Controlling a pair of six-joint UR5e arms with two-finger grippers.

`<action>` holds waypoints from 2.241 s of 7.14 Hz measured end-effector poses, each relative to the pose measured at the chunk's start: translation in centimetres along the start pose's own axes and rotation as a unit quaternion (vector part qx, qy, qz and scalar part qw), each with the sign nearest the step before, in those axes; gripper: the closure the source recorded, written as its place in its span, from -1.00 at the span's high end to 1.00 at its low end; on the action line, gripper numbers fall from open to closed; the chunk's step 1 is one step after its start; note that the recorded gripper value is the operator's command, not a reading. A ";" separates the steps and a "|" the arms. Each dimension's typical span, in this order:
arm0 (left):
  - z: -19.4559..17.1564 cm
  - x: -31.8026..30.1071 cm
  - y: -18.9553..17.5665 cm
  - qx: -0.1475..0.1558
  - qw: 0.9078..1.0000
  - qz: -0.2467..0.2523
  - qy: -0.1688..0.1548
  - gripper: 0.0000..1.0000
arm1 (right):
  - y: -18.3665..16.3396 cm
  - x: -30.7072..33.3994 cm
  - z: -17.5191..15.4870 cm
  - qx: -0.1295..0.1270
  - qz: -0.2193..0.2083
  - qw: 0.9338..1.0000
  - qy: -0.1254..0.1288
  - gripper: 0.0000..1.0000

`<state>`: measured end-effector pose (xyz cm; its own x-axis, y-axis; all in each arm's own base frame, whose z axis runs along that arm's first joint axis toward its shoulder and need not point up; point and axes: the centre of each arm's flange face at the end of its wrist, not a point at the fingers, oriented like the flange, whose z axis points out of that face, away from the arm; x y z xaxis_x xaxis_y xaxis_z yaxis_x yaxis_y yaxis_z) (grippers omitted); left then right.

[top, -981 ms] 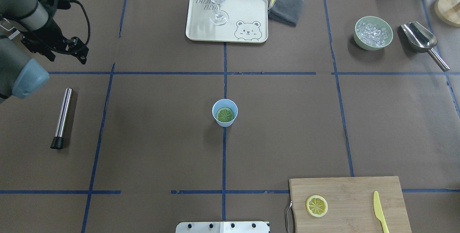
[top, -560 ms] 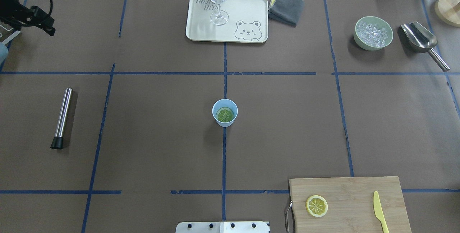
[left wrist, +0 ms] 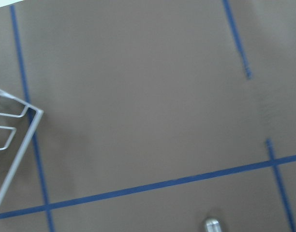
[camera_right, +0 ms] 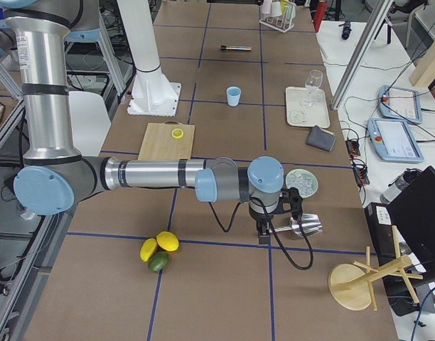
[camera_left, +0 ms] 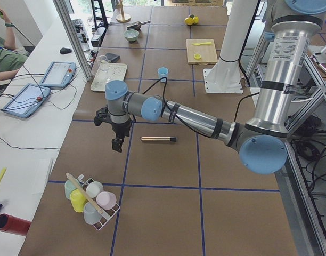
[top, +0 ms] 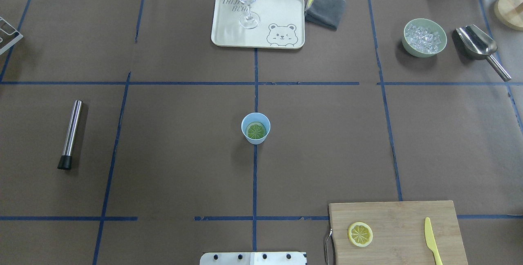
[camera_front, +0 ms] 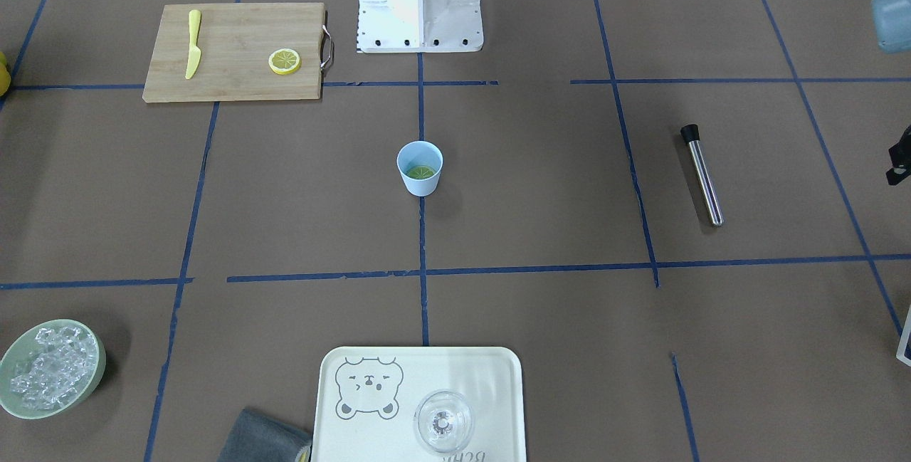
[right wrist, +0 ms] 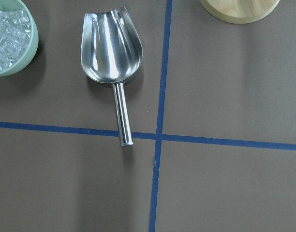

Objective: Squeeze lemon into cup

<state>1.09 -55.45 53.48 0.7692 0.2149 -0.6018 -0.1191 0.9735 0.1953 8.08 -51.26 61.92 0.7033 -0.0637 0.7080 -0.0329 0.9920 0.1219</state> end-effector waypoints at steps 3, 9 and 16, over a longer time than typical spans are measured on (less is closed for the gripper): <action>1.0 -9.3 5.5 -0.007 0.999 -0.023 0.024 1.00 | 0.0 0.0 0.0 -0.001 0.000 1.000 0.000 1.00; 1.8 -13.0 9.3 -0.013 0.998 -0.060 0.031 1.00 | 0.5 0.3 0.4 -0.005 0.004 1.000 -0.001 1.00; 2.2 -13.2 9.4 -0.017 0.996 -0.083 0.032 1.00 | 0.5 0.3 0.4 -0.006 0.005 1.000 -0.001 1.00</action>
<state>-8.78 -49.27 64.97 0.7388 0.0549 -0.6717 -0.0160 0.9978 0.0639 8.00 -50.81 62.50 0.7022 -0.0547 0.7099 -0.0310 0.9938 0.1072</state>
